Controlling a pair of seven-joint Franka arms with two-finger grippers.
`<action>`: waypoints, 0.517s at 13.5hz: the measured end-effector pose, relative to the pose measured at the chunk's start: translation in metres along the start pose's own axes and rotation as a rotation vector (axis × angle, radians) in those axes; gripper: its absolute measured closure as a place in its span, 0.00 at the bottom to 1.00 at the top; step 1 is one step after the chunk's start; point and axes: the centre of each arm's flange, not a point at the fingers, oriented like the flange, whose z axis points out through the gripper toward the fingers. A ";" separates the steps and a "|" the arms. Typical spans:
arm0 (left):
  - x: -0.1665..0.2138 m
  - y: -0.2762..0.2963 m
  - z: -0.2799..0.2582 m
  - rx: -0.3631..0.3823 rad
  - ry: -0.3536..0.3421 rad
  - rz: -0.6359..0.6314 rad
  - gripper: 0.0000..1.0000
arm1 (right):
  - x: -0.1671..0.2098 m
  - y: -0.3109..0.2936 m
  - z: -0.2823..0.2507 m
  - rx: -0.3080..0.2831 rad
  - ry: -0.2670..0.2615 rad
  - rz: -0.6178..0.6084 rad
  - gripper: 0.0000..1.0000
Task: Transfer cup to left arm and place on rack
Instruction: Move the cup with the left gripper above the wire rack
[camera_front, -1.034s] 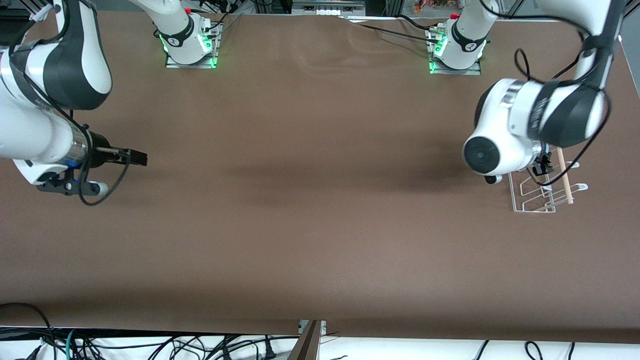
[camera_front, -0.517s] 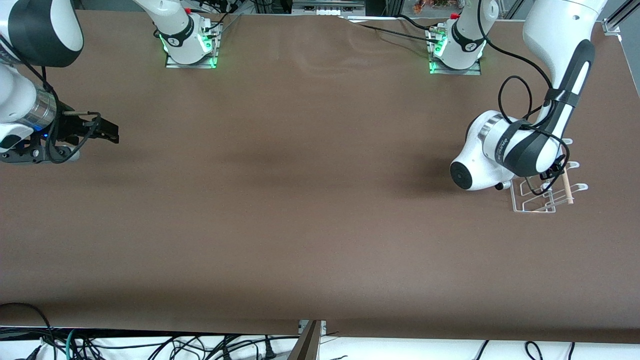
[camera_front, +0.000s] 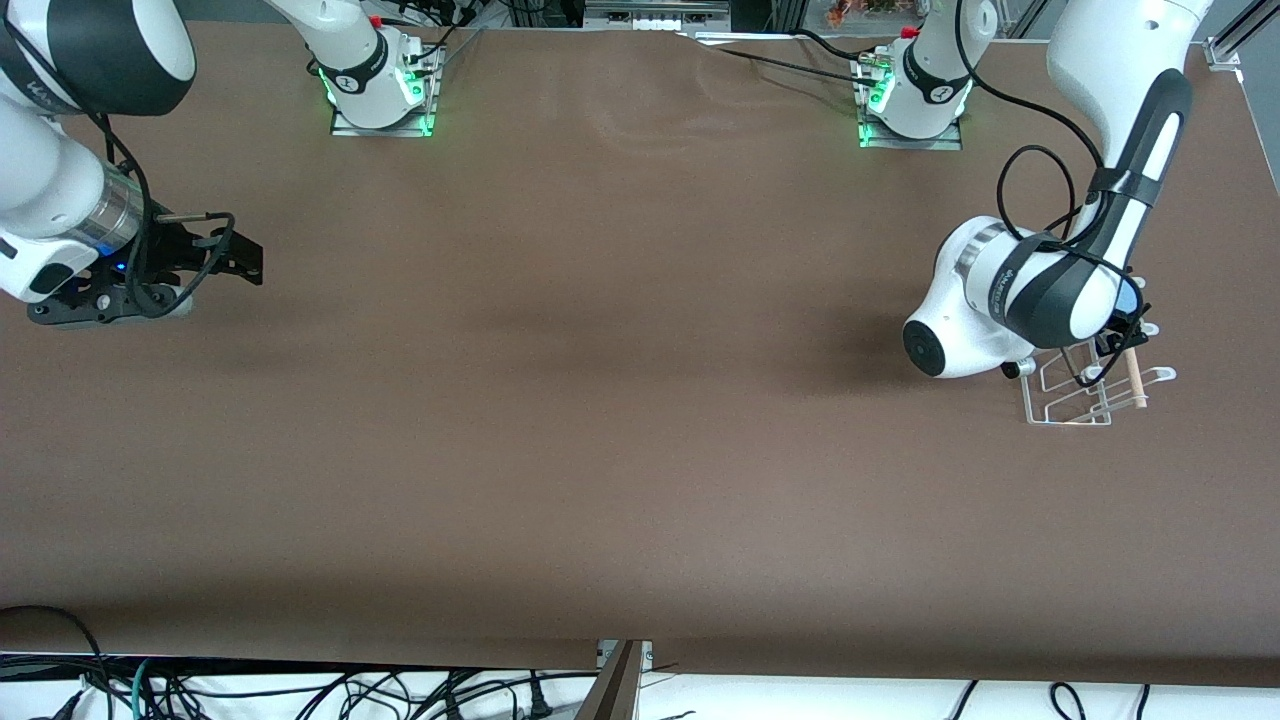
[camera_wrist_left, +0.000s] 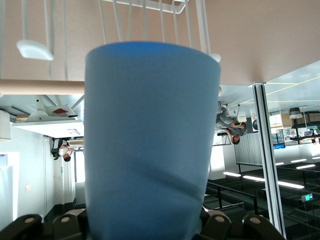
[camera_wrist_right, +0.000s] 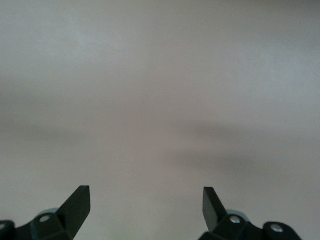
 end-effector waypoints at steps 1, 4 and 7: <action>0.001 -0.001 0.003 0.011 -0.015 -0.012 0.43 | -0.001 -0.005 -0.005 0.000 -0.004 0.001 0.00; 0.006 -0.004 0.018 0.030 -0.038 -0.026 0.43 | -0.001 -0.008 -0.011 0.005 0.000 0.002 0.00; 0.014 -0.005 0.028 0.039 -0.022 -0.031 0.43 | 0.000 -0.009 -0.014 0.006 0.007 0.000 0.00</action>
